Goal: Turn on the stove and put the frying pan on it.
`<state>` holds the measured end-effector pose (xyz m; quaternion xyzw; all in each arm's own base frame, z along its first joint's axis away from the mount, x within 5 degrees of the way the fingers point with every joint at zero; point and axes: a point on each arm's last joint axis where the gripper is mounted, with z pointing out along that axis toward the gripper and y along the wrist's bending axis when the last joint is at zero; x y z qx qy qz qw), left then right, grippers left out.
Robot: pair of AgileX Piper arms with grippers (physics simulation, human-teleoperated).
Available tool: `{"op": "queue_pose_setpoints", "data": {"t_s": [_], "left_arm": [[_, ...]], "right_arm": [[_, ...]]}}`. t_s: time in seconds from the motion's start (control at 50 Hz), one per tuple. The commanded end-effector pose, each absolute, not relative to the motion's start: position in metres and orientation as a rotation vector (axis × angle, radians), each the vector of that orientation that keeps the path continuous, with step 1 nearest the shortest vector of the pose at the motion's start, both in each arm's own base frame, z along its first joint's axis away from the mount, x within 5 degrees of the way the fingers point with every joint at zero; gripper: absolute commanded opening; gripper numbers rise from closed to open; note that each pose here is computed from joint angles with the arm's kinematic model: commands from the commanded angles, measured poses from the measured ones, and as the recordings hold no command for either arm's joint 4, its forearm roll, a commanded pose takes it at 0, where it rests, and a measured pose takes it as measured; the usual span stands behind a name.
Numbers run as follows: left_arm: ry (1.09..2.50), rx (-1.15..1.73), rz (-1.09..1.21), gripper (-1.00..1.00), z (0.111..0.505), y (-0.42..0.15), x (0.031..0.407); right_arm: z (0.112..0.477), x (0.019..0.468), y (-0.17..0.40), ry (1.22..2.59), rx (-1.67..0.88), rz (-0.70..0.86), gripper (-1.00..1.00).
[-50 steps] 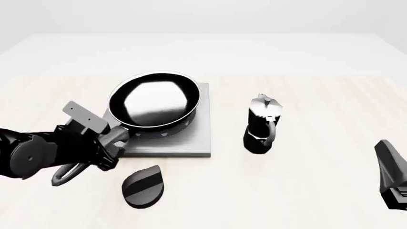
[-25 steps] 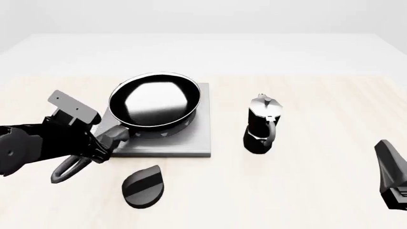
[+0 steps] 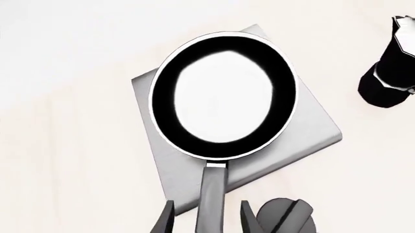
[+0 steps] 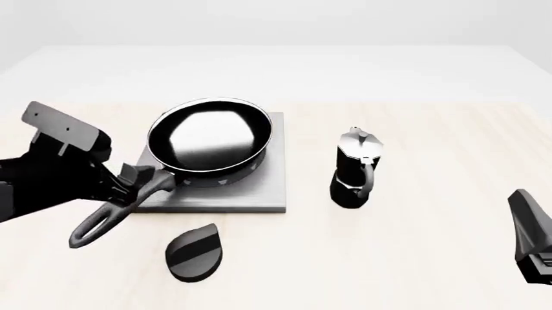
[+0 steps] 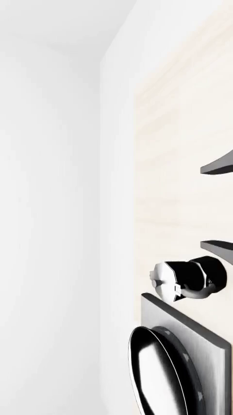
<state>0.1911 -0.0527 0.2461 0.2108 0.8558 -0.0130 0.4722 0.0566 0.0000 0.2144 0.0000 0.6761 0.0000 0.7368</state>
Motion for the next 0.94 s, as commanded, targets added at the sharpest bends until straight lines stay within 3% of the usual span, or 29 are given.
{"op": "queue_pose_setpoints", "data": {"t_s": [0.02,0.48,0.94], "left_arm": [[2.029,0.439,-0.113,1.0,0.261,-0.056,0.179],[1.839,0.377,-0.227,1.0,0.285,-0.056,0.147],[1.57,0.298,-0.351,1.0,0.322,-0.018,0.042]], "right_arm": [[0.214,0.057,0.0,1.485,0.0,0.0,1.0],[0.214,0.057,0.0,1.485,0.0,0.0,1.0],[0.214,0.057,0.0,1.485,0.0,0.0,1.0]]}}
